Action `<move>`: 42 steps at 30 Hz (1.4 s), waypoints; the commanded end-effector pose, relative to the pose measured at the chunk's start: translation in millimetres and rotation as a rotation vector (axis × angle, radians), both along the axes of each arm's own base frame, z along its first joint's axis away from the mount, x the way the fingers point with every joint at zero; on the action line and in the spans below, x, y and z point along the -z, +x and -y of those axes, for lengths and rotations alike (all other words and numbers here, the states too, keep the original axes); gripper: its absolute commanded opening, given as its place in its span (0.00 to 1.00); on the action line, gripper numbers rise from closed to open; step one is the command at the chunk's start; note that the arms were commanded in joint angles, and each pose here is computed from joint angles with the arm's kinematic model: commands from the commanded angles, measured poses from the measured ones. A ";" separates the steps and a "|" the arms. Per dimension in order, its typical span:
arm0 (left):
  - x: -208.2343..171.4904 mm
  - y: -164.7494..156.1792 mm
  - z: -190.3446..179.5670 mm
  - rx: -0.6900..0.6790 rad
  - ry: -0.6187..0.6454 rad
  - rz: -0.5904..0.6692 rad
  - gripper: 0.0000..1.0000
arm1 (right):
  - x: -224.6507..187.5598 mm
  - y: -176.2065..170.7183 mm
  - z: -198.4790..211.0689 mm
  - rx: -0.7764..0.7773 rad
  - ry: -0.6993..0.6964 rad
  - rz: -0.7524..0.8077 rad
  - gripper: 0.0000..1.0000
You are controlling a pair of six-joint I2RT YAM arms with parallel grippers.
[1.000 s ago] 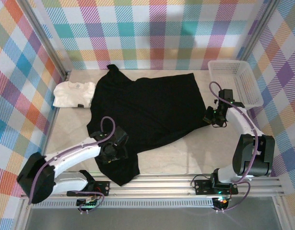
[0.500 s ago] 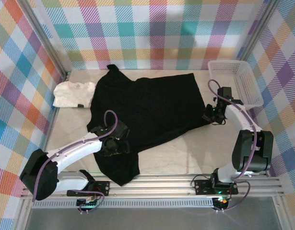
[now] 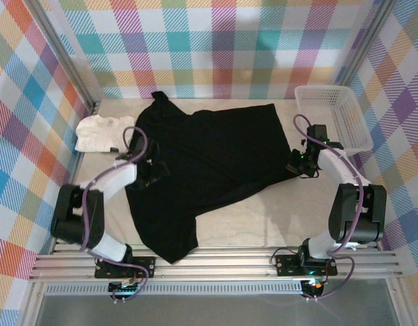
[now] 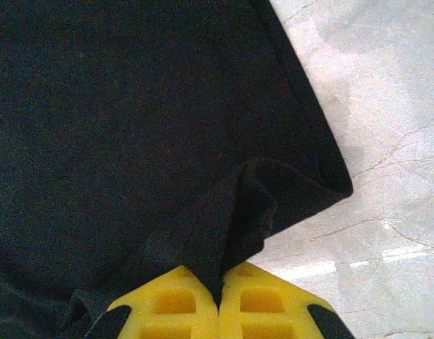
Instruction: Fold the inside-out t-shirt
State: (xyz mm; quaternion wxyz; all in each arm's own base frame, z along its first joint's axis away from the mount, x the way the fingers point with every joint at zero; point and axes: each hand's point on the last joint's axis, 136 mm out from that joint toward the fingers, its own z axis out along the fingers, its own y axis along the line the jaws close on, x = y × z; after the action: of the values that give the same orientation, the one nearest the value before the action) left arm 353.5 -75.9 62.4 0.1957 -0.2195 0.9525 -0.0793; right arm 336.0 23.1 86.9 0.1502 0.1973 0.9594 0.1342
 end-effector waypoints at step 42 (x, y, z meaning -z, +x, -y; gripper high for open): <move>-44.1 353.8 55.7 0.183 -0.210 0.526 0.79 | -14.5 11.5 2.1 -0.026 -0.042 0.067 0.04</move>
State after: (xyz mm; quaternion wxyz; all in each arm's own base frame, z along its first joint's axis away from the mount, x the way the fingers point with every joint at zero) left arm 689.4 -128.9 59.1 0.3468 -0.1390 0.9039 -0.2084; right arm 335.5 17.1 79.6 0.1466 0.1941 0.9634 0.1125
